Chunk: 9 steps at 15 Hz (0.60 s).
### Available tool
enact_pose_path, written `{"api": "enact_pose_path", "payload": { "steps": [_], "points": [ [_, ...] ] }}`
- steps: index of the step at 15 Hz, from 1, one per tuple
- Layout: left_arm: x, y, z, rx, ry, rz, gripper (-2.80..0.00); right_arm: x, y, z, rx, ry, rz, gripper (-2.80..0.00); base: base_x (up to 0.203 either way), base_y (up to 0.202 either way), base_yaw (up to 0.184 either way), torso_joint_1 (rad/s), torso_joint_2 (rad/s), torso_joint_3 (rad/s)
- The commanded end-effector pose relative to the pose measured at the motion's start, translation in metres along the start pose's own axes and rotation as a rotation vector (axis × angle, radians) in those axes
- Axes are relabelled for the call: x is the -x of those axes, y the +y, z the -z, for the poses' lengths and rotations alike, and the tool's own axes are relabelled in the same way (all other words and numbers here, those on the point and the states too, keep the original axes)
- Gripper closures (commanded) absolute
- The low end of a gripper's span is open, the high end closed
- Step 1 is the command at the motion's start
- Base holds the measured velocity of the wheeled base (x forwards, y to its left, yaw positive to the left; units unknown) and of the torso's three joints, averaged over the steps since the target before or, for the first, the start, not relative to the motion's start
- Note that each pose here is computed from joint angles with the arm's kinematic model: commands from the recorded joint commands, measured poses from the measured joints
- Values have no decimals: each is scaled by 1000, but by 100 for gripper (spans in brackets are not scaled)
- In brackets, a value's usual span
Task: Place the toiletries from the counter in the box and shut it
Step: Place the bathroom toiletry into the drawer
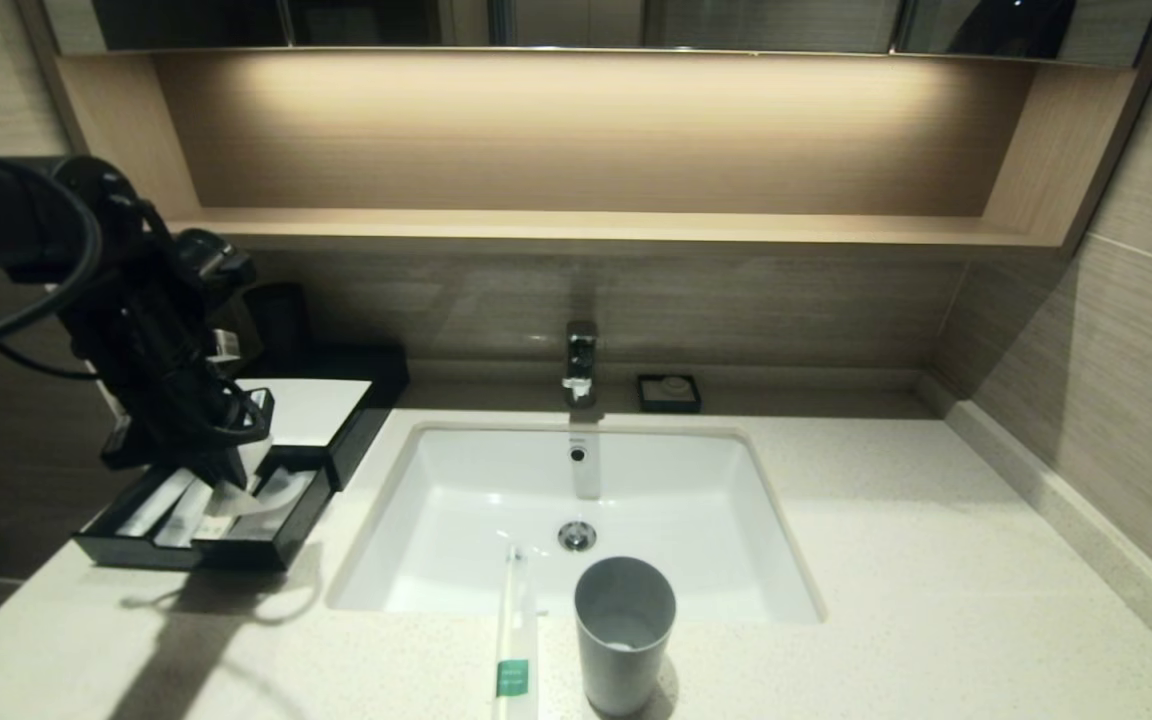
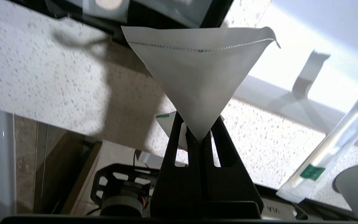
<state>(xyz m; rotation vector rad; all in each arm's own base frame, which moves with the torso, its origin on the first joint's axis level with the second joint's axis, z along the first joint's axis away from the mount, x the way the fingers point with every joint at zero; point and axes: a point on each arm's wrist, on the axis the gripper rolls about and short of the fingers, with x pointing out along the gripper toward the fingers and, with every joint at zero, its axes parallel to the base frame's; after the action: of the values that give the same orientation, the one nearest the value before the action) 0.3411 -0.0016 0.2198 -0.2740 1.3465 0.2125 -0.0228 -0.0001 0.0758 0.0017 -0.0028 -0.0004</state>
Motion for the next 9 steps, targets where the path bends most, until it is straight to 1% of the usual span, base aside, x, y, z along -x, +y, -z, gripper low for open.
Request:
{"api": "enact_pose_path", "payload": {
  "steps": [1, 6, 9],
  "points": [
    [-4, 7, -7, 27, -20, -15, 0, 0, 0, 0, 0, 1, 0, 0, 0, 0, 0, 0, 0, 0],
    [-17, 18, -23, 66, -68, -22, 0, 0, 0, 0, 0, 0, 0, 0, 0, 0, 0, 0, 0, 0],
    [-23, 24, -34, 89, -115, -15, 0, 0, 0, 0, 0, 0, 0, 0, 0, 0, 0, 0, 0, 0]
  ]
}}
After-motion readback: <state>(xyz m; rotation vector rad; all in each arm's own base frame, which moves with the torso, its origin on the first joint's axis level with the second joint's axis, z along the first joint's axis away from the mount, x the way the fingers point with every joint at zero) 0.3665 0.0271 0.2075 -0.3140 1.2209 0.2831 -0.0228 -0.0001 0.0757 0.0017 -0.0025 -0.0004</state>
